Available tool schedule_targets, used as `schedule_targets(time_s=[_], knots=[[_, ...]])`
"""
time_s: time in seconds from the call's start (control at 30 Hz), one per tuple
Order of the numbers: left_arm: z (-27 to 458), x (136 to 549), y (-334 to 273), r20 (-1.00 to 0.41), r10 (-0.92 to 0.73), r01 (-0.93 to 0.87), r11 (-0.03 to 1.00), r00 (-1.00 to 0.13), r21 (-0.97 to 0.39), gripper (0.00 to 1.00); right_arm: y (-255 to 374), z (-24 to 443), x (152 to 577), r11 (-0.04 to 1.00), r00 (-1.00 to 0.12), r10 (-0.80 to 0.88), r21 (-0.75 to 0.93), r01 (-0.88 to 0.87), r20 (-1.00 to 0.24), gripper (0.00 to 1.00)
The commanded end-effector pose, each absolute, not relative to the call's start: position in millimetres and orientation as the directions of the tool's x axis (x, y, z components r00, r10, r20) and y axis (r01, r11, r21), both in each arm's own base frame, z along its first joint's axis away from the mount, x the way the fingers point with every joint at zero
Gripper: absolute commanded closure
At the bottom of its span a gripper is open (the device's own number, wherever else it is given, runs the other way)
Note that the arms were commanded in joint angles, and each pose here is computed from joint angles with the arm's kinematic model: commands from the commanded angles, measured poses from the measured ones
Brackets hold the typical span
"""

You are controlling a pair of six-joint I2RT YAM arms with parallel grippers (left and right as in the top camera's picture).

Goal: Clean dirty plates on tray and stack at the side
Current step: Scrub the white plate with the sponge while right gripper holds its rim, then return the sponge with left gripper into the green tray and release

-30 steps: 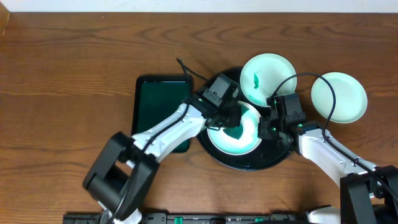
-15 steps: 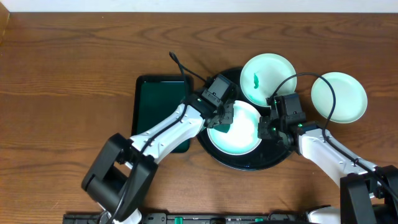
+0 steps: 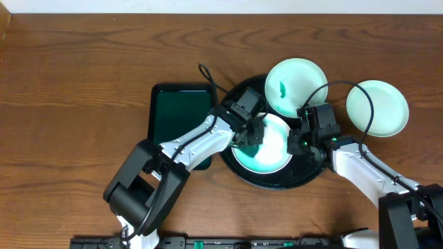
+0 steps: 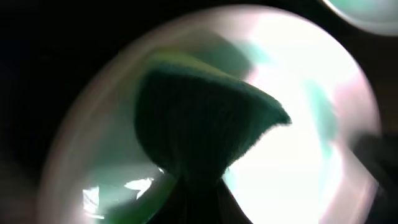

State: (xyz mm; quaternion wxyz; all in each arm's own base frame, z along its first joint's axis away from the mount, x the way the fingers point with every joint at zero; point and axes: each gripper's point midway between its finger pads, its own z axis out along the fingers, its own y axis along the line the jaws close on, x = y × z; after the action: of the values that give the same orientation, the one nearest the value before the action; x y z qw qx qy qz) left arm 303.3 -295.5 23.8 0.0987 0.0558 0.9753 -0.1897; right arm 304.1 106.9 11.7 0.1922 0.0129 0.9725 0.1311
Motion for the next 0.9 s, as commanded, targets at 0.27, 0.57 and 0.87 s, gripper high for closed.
schedule_targets(time_s=[0.27, 0.57, 0.87], knots=[[80.3, 274.2, -341.5, -0.155, 0.156, 0.219, 0.761, -0.976, -0.611, 0.93, 113.3, 9.6, 300.3, 0.960, -0.931, 0.049, 0.274, -0.055, -0.361, 0.99], [121.1, 319.7, -233.2, -0.318, -0.026, 0.100, 0.923, -0.948, -0.372, 0.93, 113.3, 9.6, 300.3, 0.960, -0.931, 0.049, 0.274, -0.055, -0.361, 0.99], [96.8, 326.2, -101.9, -0.231, -0.142, -0.119, 0.987, -0.962, -0.111, 0.93, 113.3, 9.6, 300.3, 0.960, -0.931, 0.049, 0.274, -0.056, -0.361, 0.99]])
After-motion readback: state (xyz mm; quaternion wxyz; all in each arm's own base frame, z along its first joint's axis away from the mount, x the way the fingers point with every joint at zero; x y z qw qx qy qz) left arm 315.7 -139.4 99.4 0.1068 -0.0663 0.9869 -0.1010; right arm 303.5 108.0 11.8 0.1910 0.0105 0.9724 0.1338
